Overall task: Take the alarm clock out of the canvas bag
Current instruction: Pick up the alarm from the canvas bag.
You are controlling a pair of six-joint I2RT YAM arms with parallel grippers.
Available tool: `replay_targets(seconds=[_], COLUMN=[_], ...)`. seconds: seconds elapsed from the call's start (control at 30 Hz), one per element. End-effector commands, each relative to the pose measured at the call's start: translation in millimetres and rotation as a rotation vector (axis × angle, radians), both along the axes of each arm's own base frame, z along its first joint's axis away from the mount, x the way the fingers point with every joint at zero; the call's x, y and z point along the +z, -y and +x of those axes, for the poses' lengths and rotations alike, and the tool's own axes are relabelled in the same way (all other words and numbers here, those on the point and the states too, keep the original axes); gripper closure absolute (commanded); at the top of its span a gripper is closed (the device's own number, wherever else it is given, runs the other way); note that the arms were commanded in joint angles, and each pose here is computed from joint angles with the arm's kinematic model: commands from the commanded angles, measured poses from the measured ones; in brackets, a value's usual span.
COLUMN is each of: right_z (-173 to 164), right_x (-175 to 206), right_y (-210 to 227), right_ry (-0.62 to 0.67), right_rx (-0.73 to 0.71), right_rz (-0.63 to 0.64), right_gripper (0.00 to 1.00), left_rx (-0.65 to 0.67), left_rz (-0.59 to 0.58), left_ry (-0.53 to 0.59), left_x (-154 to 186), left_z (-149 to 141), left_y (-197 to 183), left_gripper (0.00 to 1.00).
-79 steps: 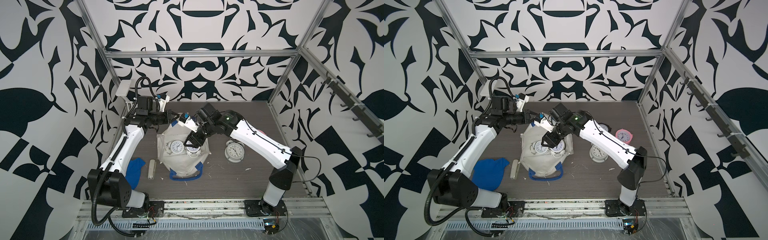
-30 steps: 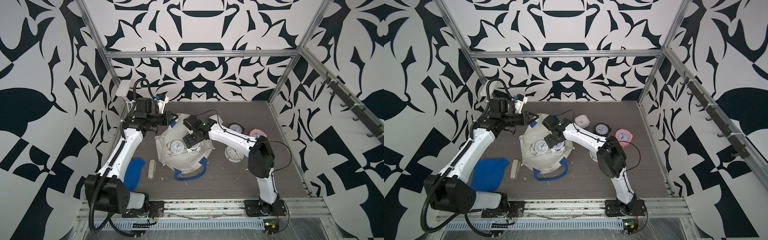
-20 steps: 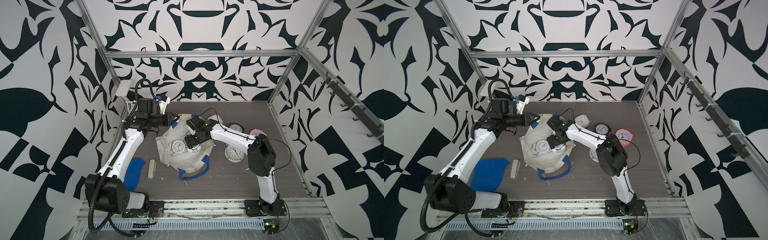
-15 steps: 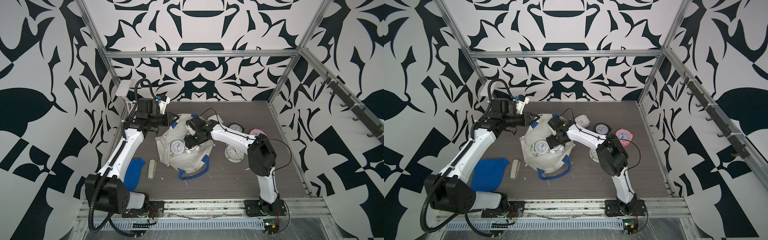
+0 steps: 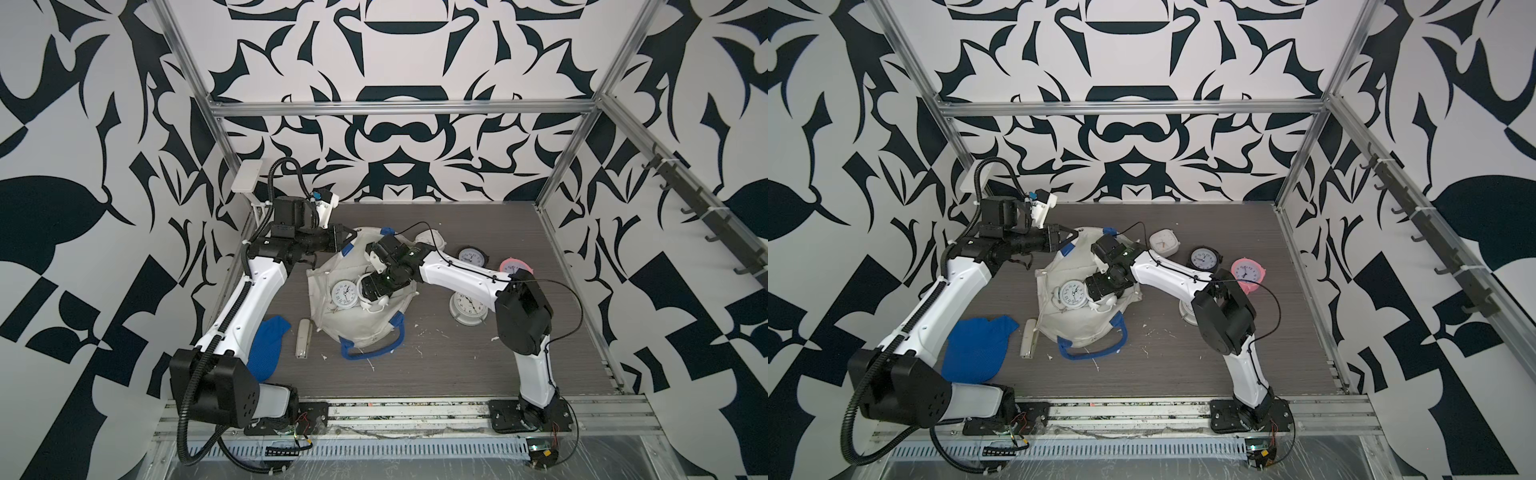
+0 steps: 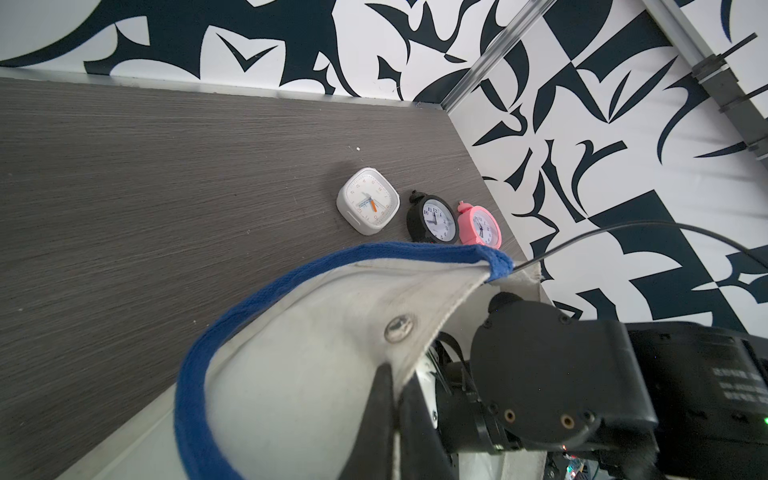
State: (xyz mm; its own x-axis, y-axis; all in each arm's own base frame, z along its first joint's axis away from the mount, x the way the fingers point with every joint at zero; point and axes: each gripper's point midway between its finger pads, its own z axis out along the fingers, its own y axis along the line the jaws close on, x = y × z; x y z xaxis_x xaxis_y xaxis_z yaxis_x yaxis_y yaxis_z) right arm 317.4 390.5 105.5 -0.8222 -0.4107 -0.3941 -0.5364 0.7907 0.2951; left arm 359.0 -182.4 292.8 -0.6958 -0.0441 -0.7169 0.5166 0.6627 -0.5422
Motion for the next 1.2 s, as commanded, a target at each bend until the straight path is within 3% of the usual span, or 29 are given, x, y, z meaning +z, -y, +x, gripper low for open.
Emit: replay_targets(seconds=[0.0,0.2,0.37,0.6,0.9,1.17], right_z=[12.6,15.1,12.0,11.6,1.9,2.6], right_x=[19.5,6.2,-0.5,-14.9,18.9,21.1], right_y=[11.5,20.0,9.8,17.4,-24.4,-21.5], right_ry=[0.032,0.009,-0.032,-0.057,-0.067,-0.067], right_rx=[-0.067,-0.097,-0.095,-0.123,-0.019,-0.028], right_rz=[0.000,-0.038,0.007,-0.058,0.200,0.194], right_gripper=[0.10,0.09,0.09,0.09,0.09,0.18], left_rx=[-0.040,-0.046,-0.047,-0.049,-0.050,-0.049], left_rz=[-0.028,-0.014,-0.015,-0.016,-0.013,-0.008], left_ry=[0.107,0.100,0.101,0.097,0.101,0.095], left_x=[26.8,23.0,23.5,22.9,23.4,21.2], left_z=[-5.7,-7.3,-7.5,-8.2,-8.9,-9.2], left_y=[5.6,7.8,8.1,8.7,8.9,8.4], left_gripper=[1.00,1.00,1.00,1.00,1.00,1.00])
